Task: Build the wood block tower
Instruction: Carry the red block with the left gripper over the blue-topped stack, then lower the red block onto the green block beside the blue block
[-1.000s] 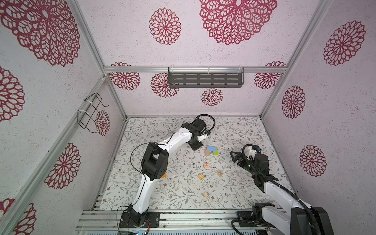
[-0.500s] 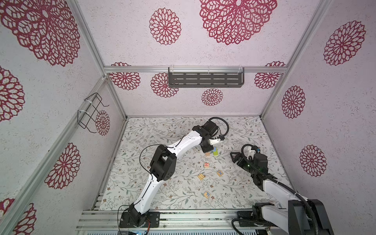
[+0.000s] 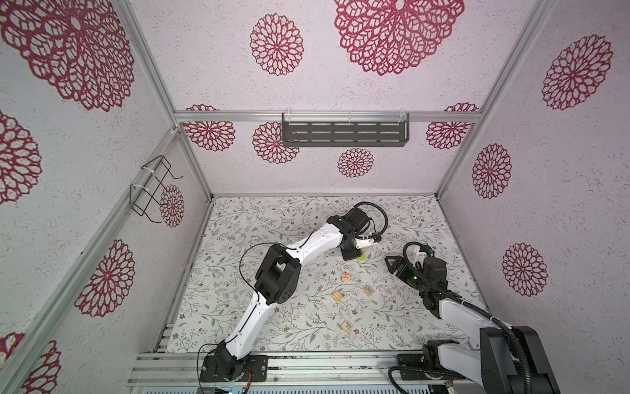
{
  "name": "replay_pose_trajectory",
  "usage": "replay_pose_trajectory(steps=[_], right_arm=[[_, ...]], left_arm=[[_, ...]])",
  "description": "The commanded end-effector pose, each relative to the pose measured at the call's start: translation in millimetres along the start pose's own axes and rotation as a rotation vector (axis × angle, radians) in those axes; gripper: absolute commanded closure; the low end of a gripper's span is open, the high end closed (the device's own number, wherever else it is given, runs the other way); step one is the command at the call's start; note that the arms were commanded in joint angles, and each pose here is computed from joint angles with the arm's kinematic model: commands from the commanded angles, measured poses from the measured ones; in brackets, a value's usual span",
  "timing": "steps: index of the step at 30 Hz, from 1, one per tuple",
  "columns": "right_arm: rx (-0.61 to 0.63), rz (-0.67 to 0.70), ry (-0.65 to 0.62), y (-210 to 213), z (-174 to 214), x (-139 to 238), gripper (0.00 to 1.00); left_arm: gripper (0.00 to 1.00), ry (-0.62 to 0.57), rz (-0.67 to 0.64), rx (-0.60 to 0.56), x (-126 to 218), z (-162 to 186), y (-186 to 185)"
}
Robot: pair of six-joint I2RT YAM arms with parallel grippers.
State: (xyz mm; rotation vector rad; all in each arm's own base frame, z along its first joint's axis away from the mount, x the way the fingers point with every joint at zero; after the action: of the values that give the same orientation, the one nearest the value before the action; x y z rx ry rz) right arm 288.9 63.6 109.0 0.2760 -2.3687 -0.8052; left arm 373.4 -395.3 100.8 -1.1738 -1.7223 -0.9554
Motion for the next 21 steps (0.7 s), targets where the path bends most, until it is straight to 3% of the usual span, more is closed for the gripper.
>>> replay_pose_trajectory(steps=[1, 21], right_arm=[[0.014, -0.021, -0.038, 4.3, -9.4, -0.8, 0.11], [0.007, -0.029, -0.031, 3.3, -7.2, -3.5, 0.11]], left_arm=[[0.75, -0.014, 0.019, -0.048, -13.0, -5.9, -6.1], [0.74, -0.015, 0.018, -0.07, -27.0, -8.7, -4.5]])
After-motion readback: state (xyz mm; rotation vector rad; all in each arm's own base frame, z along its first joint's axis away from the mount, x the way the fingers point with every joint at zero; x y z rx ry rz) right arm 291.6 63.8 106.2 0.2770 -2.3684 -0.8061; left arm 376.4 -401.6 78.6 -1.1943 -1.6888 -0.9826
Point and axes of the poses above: each gripper's point midway between its finger pads, its own x axis back along the fingers, its own y axis along the line the jaws close on, z = x × y, the point moved 4 cm from there along x, back along the fingers, and after that the axes turned 6 degrees about x, right-handed, at the moved point
